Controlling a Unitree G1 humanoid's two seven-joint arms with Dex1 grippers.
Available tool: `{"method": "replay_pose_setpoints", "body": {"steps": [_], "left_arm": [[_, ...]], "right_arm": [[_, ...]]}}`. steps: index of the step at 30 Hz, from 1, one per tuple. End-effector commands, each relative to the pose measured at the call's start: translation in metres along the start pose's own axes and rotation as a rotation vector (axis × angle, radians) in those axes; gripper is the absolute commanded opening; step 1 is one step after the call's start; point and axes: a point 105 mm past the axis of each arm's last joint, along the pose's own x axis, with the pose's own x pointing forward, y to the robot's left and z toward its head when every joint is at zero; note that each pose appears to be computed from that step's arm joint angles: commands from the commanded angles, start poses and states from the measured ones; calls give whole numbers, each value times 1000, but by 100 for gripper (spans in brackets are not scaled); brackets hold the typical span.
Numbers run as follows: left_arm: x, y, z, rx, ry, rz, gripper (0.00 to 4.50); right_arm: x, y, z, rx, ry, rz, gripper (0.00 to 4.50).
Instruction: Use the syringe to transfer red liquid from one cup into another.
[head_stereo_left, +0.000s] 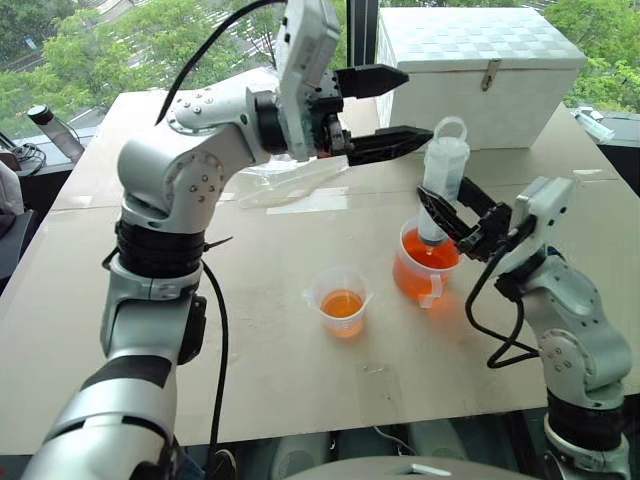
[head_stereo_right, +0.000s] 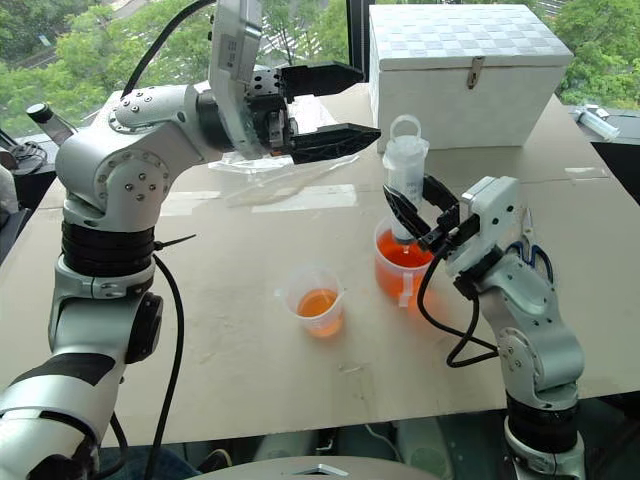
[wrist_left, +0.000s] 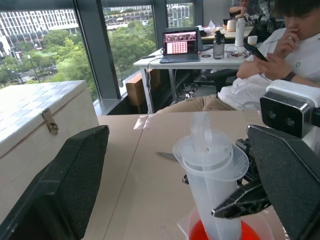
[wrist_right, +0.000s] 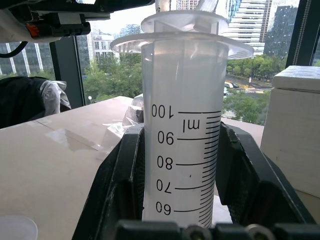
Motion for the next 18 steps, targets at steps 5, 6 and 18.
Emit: {"method": "replay_pose_setpoints", "body": {"steps": [5, 6, 18], "left_arm": [[14, 3, 2, 31, -29, -18, 367], [16, 3, 1, 31, -31, -27, 322], [30, -9, -2, -15, -57, -135, 136]], "right_arm": [[2, 0, 4, -40, -67, -13, 148], [2, -1, 4, -41, -68, -15, 148], [-2, -1, 3, -56, -62, -22, 148]]}}
